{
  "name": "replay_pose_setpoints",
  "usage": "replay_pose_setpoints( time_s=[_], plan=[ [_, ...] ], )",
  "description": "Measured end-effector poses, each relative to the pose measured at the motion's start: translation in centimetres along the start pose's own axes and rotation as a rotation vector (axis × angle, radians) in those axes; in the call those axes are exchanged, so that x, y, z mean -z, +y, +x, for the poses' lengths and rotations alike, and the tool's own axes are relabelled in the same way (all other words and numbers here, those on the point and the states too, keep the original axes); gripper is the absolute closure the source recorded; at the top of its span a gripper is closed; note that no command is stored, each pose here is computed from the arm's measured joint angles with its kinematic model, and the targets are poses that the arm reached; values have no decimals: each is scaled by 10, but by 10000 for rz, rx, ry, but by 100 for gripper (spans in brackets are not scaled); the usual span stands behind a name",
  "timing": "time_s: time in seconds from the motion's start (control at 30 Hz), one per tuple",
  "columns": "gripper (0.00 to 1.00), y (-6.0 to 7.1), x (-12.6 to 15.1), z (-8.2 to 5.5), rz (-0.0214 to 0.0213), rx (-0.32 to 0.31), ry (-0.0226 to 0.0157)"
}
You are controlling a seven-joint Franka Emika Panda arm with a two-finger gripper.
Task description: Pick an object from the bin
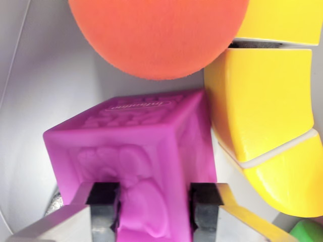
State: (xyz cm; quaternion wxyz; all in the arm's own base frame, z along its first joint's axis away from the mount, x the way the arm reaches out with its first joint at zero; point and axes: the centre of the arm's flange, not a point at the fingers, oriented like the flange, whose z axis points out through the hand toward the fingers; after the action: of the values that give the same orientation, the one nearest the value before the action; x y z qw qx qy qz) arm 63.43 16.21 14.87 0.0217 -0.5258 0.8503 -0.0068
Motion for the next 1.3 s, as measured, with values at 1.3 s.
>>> replay_pose_setpoints(
  time_s=[1.3],
  plan=[
    [100, -6, 58, -4, 145, -16, -163]
  ],
)
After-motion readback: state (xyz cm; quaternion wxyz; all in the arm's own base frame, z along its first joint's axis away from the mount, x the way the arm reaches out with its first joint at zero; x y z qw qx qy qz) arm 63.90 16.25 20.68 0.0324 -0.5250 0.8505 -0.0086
